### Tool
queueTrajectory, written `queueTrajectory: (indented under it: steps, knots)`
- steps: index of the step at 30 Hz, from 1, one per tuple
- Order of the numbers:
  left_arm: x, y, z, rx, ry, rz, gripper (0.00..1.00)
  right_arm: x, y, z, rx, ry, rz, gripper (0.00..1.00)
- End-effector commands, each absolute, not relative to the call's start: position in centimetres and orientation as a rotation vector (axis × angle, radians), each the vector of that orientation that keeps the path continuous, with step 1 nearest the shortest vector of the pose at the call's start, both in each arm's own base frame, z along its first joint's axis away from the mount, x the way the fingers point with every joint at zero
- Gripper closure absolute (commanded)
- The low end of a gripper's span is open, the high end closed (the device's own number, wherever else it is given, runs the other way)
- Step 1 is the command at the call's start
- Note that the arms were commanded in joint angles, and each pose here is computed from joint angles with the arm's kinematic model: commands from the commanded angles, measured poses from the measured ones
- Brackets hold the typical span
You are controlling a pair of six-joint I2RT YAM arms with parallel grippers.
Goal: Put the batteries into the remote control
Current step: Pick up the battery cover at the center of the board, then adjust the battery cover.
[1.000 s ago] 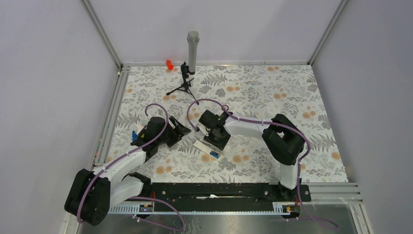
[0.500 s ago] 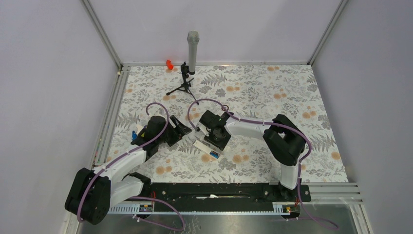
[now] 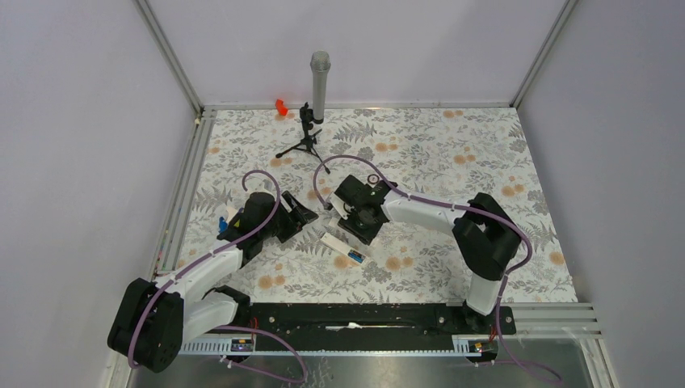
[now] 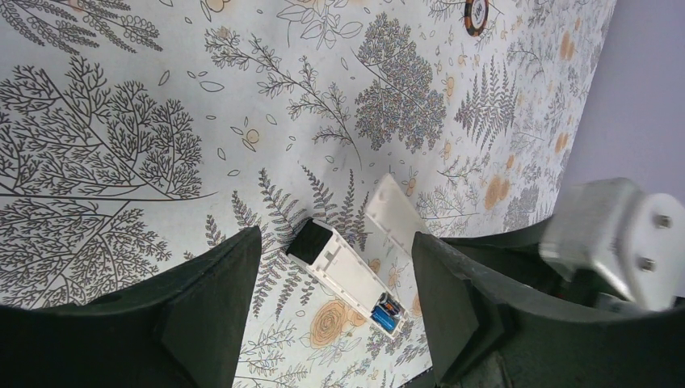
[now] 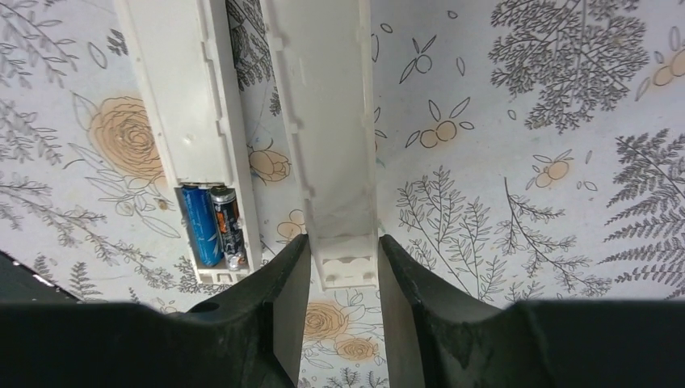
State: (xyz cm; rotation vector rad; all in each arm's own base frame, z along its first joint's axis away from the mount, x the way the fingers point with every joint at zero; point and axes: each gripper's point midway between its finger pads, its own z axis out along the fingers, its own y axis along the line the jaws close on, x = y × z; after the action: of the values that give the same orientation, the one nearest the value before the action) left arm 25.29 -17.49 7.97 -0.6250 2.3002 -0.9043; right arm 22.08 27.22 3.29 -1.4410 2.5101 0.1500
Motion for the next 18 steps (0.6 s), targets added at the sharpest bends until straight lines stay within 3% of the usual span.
queueTrajectory:
  steps: [1, 14, 18]
  knots:
    - [26.8, -18.0, 10.6, -0.586, 2.222, -0.952, 0.29, 23.2, 28.3, 7.2, -1.376, 2.432, 0.238, 0.59]
    - [26.2, -22.0, 11.7, -0.475, 2.23, -1.239, 0.3, 21.3, 29.5, 8.6, -1.413, 2.4, 0.429, 0.57]
    - [25.8, -22.7, 12.0, -0.472, 2.225, -1.316, 0.36, 20.9, 30.0, 8.9, -1.419, 2.386, 0.481, 0.57]
